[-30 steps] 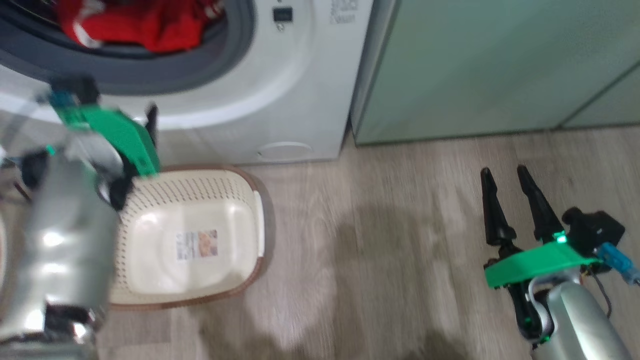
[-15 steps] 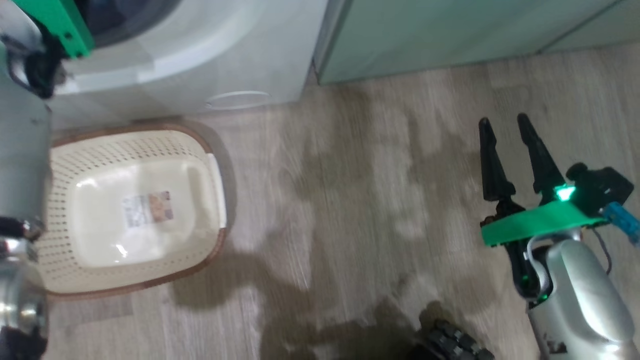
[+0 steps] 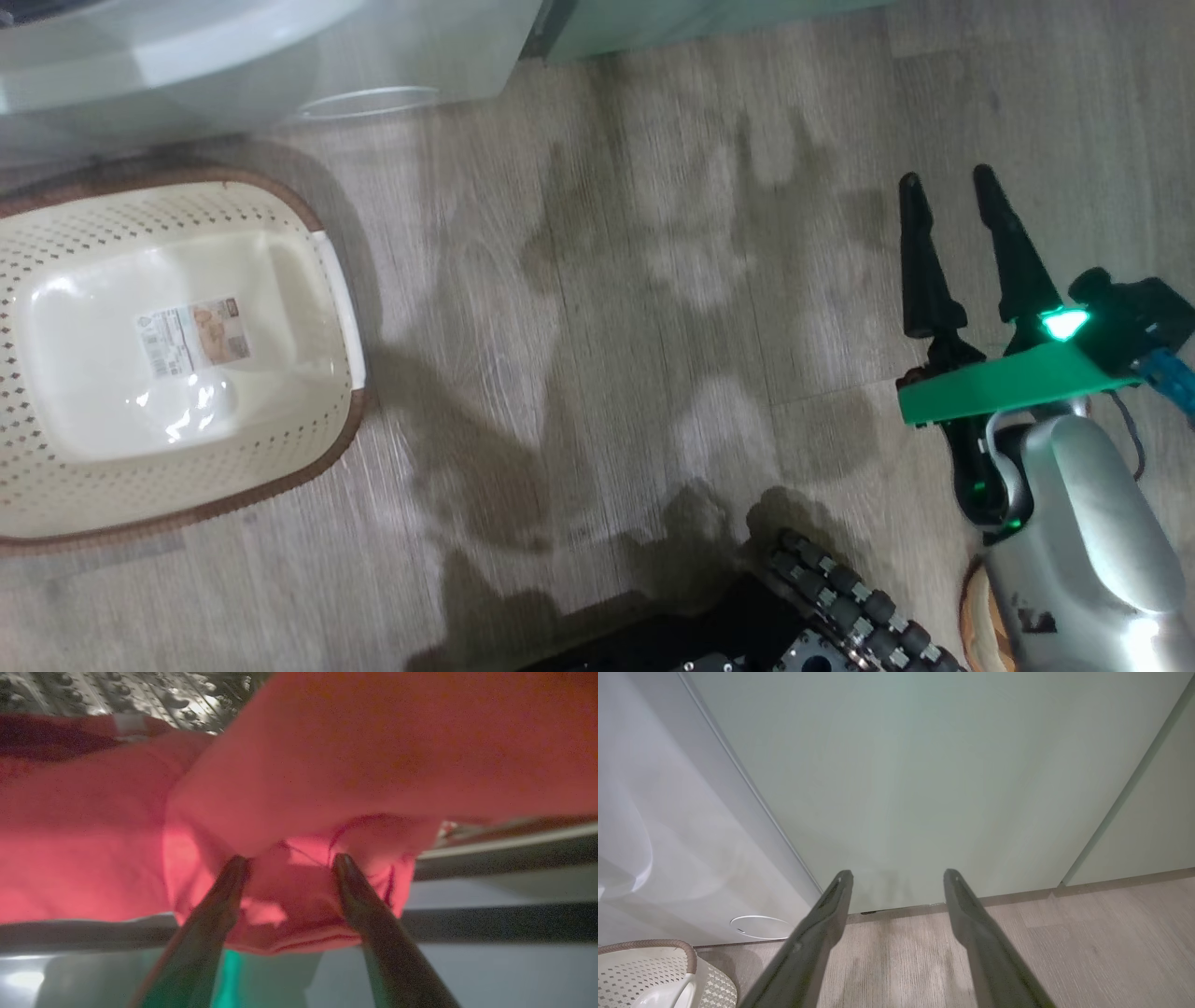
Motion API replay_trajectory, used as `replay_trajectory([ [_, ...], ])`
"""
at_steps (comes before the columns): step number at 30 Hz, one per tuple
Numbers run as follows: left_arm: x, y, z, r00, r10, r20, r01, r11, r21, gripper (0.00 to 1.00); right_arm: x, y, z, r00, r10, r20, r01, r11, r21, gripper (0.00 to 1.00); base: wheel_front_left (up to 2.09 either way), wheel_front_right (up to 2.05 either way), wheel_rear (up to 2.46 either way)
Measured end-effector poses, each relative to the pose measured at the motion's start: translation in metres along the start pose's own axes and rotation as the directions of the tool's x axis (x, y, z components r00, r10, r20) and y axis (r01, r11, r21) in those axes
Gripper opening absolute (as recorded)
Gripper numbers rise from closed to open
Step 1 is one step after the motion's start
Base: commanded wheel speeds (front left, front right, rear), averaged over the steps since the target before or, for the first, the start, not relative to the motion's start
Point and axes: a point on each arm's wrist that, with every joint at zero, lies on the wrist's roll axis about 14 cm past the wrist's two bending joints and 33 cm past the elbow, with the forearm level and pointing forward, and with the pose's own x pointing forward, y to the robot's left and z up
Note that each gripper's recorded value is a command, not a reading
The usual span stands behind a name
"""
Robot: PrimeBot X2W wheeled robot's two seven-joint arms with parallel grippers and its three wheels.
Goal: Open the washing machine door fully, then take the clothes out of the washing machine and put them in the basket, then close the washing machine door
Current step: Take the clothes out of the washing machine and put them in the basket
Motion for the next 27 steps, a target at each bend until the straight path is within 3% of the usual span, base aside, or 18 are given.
replay_trajectory([
  [6,0.011,0.006,0.002,1.0,0.01,-0.019,-0.01,1.0,-0.006,1.0,0.005,-0.002,-0.003,1.0,-0.008,-0.003,0.008,1.0,0.001,1.0,0.0,0.0,0.0],
  [7,0.012,0.006,0.002,1.0,0.012,-0.021,-0.012,1.0,-0.006,0.82,0.005,-0.002,-0.004,1.0,-0.009,-0.004,0.009,1.0,0.002,1.0,0.0,0.0,0.0],
  [9,0.012,0.006,0.001,1.0,0.014,-0.024,-0.014,1.0,0.0,0.0,0.005,-0.002,-0.003,1.0,-0.01,-0.003,0.01,1.0,0.002,1.0,0.0,0.0,0.0],
  [17,-0.003,-0.002,-0.005,1.0,0.007,0.011,-0.007,1.0,0.007,0.0,0.004,0.001,0.01,0.999,-0.005,0.031,0.004,1.0,0.011,1.0,0.0,0.0,0.0],
  [27,-0.051,-0.025,0.009,0.984,-0.027,0.175,0.022,0.999,0.031,0.0,-0.015,0.012,0.034,0.996,0.019,0.086,-0.022,0.999,0.028,1.0,0.0,0.0,0.0],
])
